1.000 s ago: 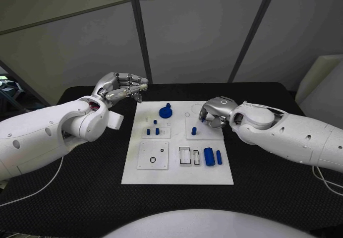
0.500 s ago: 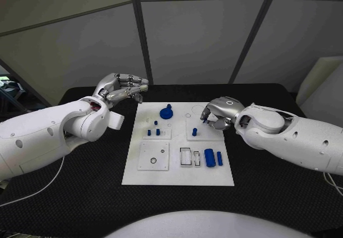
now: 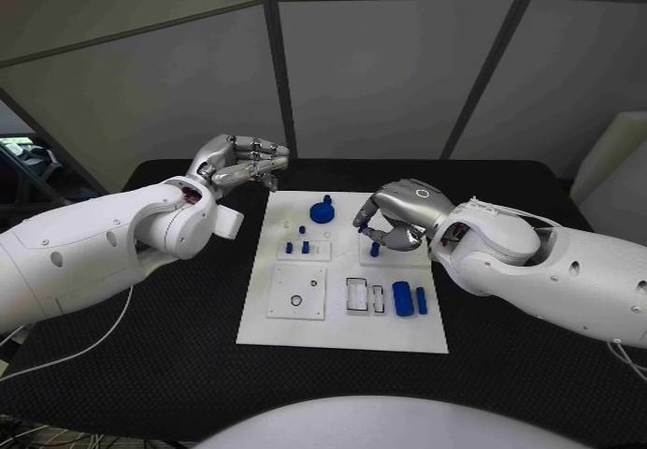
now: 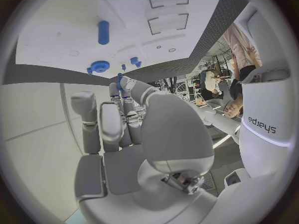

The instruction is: Assemble the parts on the task board

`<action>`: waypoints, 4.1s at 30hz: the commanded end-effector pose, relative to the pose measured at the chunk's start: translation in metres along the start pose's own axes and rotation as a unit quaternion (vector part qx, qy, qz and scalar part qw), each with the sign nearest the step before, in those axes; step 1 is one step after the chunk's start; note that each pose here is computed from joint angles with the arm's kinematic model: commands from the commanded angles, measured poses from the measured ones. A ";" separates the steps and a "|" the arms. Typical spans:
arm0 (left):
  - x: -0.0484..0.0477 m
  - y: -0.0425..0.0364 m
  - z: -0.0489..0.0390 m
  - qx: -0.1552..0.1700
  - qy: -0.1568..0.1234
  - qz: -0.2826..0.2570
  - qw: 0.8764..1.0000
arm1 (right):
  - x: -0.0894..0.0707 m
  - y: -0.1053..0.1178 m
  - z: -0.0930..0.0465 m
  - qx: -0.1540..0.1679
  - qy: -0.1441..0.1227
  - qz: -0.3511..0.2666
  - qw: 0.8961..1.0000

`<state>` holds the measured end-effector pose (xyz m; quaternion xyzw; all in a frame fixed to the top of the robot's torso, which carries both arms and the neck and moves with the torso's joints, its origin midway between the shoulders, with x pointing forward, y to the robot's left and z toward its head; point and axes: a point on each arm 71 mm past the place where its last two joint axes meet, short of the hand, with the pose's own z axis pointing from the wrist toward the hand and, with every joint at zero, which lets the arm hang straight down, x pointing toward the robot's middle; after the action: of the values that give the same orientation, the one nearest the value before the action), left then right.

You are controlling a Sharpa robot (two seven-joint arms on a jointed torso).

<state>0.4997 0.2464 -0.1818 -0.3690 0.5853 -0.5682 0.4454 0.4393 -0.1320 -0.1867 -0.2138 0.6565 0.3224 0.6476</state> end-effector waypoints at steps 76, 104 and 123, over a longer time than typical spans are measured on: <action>0.0160 -0.0006 0.0130 0.007 0.020 -0.011 1.000 | 0.087 0.062 0.040 -0.063 0.106 0.050 0.991; 0.0155 -0.0003 0.0127 0.005 0.022 -0.011 1.000 | 0.089 0.063 0.038 -0.065 0.108 0.046 0.991; 0.0164 0.0001 0.0131 0.003 0.024 -0.012 1.000 | 0.089 0.063 0.037 -0.064 0.108 0.044 0.991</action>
<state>0.5066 0.2279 -0.1840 -0.3635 0.5890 -0.5792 0.4307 0.4157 -0.0498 -0.2633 -0.2546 0.7073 0.3690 0.5465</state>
